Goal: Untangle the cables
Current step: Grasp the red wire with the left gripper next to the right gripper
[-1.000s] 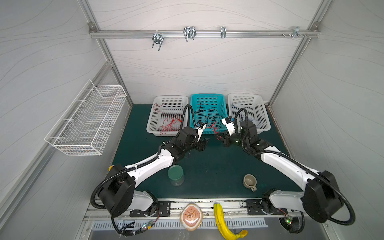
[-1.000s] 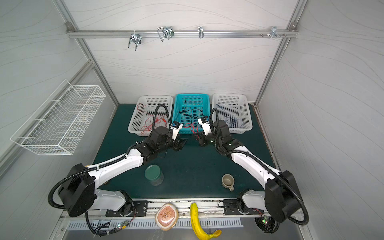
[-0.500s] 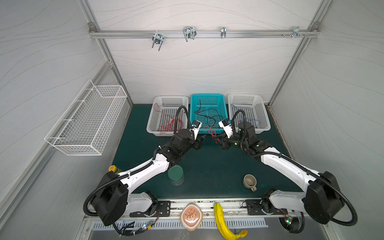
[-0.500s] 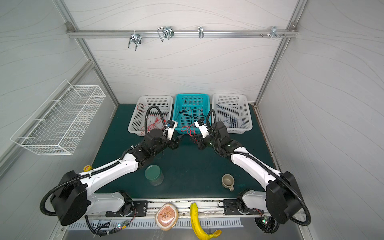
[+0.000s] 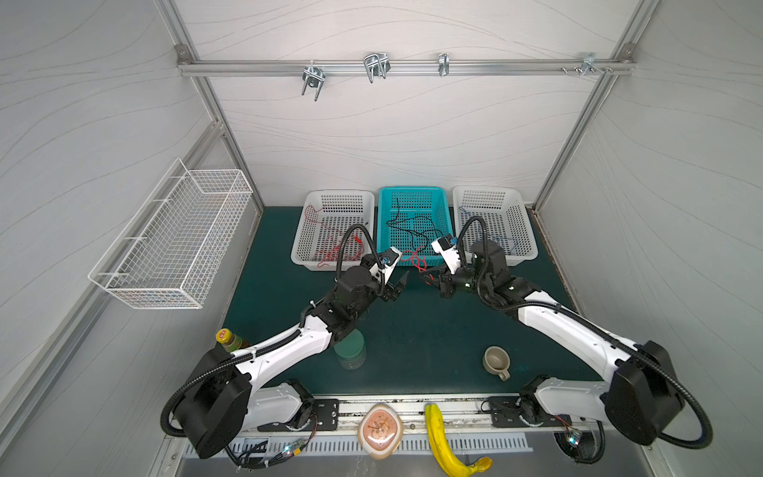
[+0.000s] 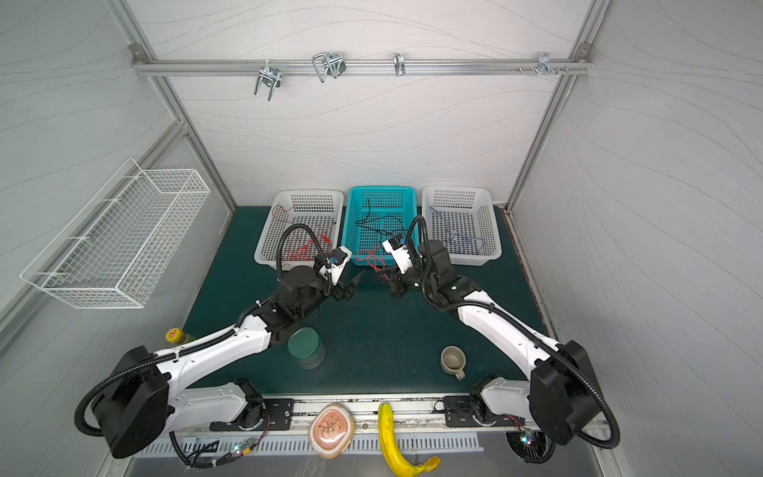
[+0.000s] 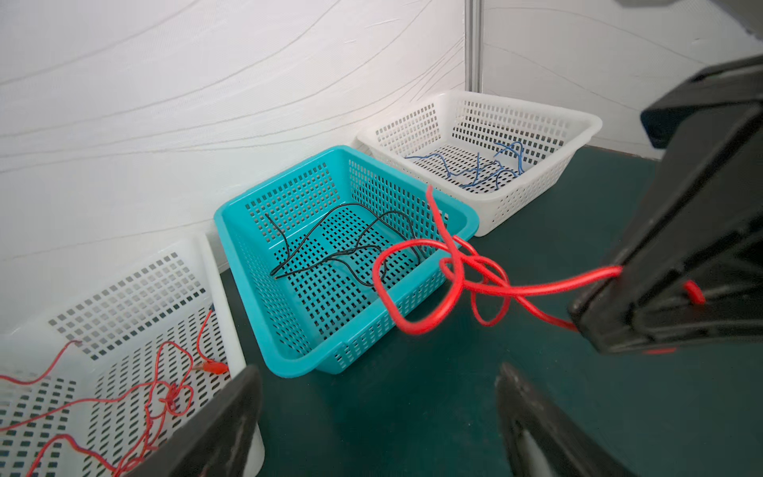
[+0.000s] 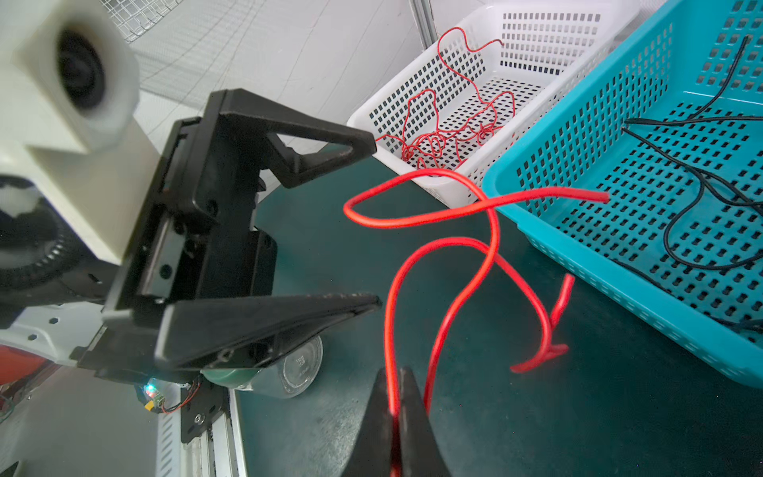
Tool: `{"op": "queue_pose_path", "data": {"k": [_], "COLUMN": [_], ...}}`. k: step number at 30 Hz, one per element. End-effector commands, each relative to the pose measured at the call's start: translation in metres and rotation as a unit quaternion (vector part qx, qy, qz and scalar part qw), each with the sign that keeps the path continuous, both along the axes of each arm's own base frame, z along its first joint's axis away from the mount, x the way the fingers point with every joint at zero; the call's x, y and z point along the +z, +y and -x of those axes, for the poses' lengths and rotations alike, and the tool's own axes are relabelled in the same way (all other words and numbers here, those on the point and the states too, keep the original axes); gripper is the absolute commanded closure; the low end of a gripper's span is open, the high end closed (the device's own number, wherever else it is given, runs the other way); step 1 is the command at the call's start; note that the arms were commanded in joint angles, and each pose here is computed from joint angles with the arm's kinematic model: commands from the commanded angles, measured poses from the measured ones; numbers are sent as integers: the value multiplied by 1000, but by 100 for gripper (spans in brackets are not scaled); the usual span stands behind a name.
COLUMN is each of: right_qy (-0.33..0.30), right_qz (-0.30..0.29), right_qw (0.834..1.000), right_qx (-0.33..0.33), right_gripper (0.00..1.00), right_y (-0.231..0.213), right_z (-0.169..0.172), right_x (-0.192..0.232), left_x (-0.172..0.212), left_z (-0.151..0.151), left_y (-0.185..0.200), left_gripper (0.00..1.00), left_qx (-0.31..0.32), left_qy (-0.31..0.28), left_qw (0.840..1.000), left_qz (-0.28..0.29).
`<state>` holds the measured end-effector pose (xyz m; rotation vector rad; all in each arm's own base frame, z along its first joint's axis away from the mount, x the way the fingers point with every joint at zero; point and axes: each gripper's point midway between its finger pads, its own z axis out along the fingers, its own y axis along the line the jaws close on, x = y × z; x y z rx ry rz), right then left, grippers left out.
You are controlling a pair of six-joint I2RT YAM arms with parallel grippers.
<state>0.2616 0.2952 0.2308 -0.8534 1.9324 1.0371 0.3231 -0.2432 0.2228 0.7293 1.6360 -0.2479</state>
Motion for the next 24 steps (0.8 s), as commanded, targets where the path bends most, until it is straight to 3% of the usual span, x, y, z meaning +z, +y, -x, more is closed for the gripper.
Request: {"op": "queue_pose_path", "data": {"k": [1, 6, 14, 18, 22, 24], "right_qy": [-8, -7, -3, -3, -5, -7], "right_qz": [1, 2, 5, 5, 6, 6], "right_qw": [1000, 1000, 999, 999, 999, 999], "right_qx": [22, 27, 36, 37, 37, 37], "right_gripper": [100, 100, 100, 100, 100, 100], "right_y": [5, 8, 14, 14, 14, 14], "right_z": [5, 5, 4, 4, 4, 4], "right_x": [6, 5, 2, 2, 3, 4], "left_x": [36, 43, 52, 49, 41, 36], "left_z": [5, 8, 16, 17, 13, 10], "left_y": [-8, -6, -17, -22, -23, -22], "left_gripper": [12, 15, 22, 32, 53, 56], "left_qx": [-32, -33, -69, -85, -80, -72], "left_qy": [-100, -156, -175, -170, -153, -144], "left_qw": [994, 987, 982, 982, 985, 987], "left_qz": [3, -4, -5, -9, -21, -25]}}
